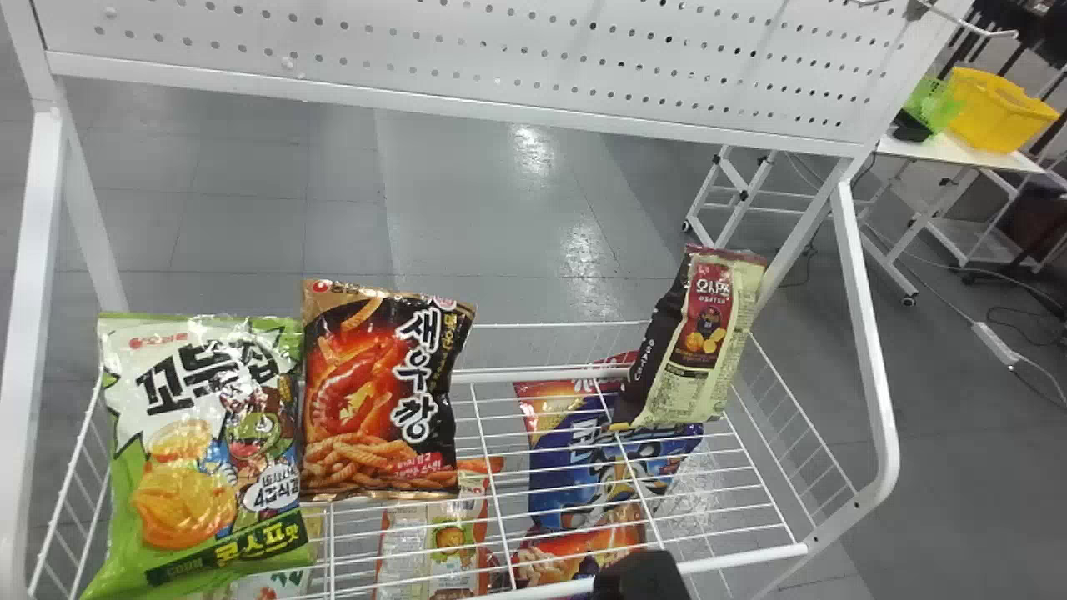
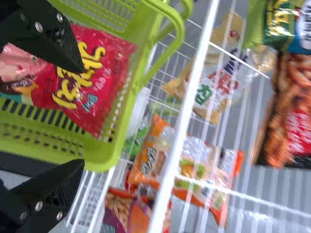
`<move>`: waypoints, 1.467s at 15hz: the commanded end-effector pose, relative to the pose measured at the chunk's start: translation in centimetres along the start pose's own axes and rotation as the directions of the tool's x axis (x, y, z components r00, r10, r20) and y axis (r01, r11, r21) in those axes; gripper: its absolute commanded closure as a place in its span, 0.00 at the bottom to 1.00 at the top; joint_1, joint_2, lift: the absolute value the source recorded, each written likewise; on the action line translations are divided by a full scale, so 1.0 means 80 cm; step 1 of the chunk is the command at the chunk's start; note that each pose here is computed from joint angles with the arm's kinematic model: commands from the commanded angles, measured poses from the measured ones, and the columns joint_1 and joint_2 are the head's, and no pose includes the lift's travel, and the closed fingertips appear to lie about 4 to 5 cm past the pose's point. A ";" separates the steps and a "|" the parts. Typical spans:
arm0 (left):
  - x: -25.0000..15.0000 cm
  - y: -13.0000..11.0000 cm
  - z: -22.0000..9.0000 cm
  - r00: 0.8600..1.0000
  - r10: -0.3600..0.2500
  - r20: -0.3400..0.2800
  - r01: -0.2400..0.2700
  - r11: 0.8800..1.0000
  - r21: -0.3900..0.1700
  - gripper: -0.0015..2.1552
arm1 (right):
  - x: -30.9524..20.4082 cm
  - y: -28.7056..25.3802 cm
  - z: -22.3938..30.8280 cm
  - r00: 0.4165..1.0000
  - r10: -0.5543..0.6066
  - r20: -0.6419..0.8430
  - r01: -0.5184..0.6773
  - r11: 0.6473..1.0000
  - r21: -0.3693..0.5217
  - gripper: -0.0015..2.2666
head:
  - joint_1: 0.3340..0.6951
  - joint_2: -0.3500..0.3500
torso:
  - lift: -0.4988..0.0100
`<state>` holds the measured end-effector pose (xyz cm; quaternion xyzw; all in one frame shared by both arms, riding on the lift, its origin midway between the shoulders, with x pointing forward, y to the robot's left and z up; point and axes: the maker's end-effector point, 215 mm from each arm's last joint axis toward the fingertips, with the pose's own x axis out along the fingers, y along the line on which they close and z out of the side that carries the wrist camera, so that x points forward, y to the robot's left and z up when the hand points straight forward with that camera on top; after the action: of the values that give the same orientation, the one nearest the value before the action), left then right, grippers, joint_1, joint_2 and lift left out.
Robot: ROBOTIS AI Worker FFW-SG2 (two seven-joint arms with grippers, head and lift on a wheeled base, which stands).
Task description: Hold basket handle with left hand then pick Jagalchi snack with right hand and place into basket
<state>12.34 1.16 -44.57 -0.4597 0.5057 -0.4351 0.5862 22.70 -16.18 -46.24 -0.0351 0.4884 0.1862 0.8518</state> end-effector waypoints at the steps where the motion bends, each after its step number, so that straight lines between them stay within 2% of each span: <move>1: 0.001 0.000 -0.001 1.000 -0.001 0.000 0.001 1.000 -0.002 0.67 | -0.017 -0.020 0.040 0.995 -0.029 0.093 0.027 0.999 0.020 0.02 | 1.00 0.00 | 0.96; 4: 0.002 0.001 -0.001 1.000 0.000 0.000 0.000 1.000 -0.001 0.67 | -0.034 -0.041 0.138 0.931 -0.066 0.358 0.054 0.998 0.044 0.03 | 1.00 0.00 | 0.96; 6: 0.004 0.001 -0.003 1.000 0.002 -0.004 -0.002 1.000 -0.003 0.67 | -0.048 -0.051 0.198 0.838 -0.066 0.542 0.043 0.998 0.055 0.03 | 1.00 0.00 | 0.96; 8: 0.006 0.002 -0.003 1.000 0.006 -0.007 -0.006 1.000 0.001 0.67 | -0.052 -0.054 0.223 0.763 -0.066 0.643 0.038 0.998 0.058 0.03 | 1.00 0.00 | 0.96; 11: 0.006 0.003 -0.003 1.000 0.005 -0.007 -0.005 1.000 -0.001 0.67 | -0.063 -0.046 0.228 0.665 -0.074 0.743 0.059 0.997 0.047 0.03 | 1.00 0.00 | 0.96; 14: 0.006 0.003 -0.003 1.000 0.006 -0.006 -0.006 1.000 -0.002 0.67 | -0.085 -0.045 0.219 0.600 -0.092 0.795 0.067 0.996 0.065 0.03 | 1.00 0.00 | 0.96; 22: 0.003 0.004 -0.001 1.000 -0.001 -0.001 0.001 1.000 -0.007 0.67 | -0.126 -0.070 0.194 0.522 -0.168 0.836 0.128 0.985 0.118 0.03 | 1.00 0.00 | 0.96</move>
<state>12.34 0.94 -44.81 -0.4614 0.5065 -0.4349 0.5843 33.22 -20.21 -30.57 0.0356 0.0215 0.0990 0.9942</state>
